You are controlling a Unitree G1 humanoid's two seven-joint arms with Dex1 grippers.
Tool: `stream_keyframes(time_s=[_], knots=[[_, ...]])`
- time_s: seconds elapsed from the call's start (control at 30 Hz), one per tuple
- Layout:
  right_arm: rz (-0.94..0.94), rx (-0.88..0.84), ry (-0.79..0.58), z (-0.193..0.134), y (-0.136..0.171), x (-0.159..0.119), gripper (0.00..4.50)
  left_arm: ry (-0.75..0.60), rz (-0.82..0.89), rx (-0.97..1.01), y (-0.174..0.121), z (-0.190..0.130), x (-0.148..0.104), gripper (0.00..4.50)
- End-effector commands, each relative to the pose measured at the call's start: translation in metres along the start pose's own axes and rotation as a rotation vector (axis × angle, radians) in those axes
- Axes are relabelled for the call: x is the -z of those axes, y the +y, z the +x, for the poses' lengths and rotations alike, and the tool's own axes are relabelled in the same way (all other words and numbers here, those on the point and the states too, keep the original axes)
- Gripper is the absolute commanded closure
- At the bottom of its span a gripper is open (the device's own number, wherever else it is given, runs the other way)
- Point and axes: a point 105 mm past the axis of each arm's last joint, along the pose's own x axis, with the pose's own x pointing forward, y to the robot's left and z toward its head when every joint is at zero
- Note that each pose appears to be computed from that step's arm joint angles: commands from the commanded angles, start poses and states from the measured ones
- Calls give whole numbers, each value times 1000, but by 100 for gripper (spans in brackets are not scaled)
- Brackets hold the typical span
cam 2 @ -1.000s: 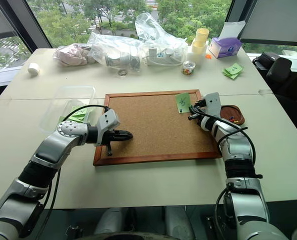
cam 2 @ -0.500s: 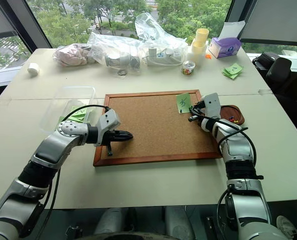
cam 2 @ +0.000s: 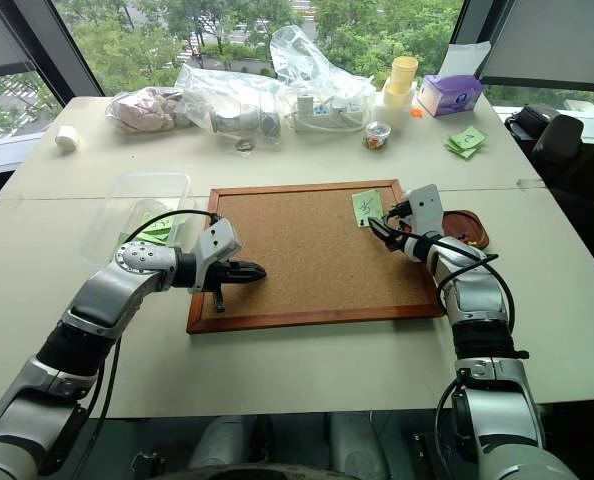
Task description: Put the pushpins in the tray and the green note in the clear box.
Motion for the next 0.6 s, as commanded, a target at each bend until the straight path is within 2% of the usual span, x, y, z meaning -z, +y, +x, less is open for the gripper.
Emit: stream_keyframes(time_s=[0.03, 0.07, 0.17, 0.27, 0.6], knots=[[24, -5, -65, 1, -1, -16, 106, 16, 0, 48, -10, 6, 3, 450], [30, -12, -68, 1, 0, -16, 106, 16, -1, 48, -10, 6, 3, 450], [36, -20, -70, 2, 2, -17, 242, 18, -2, 46, -9, 6, 4, 450], [36, -18, -74, 2, 2, -17, 397, 21, -2, 43, -9, 6, 5, 450], [42, 14, -98, -4, -4, -19, 397, 24, -1, 47, -9, 6, 7, 450]])
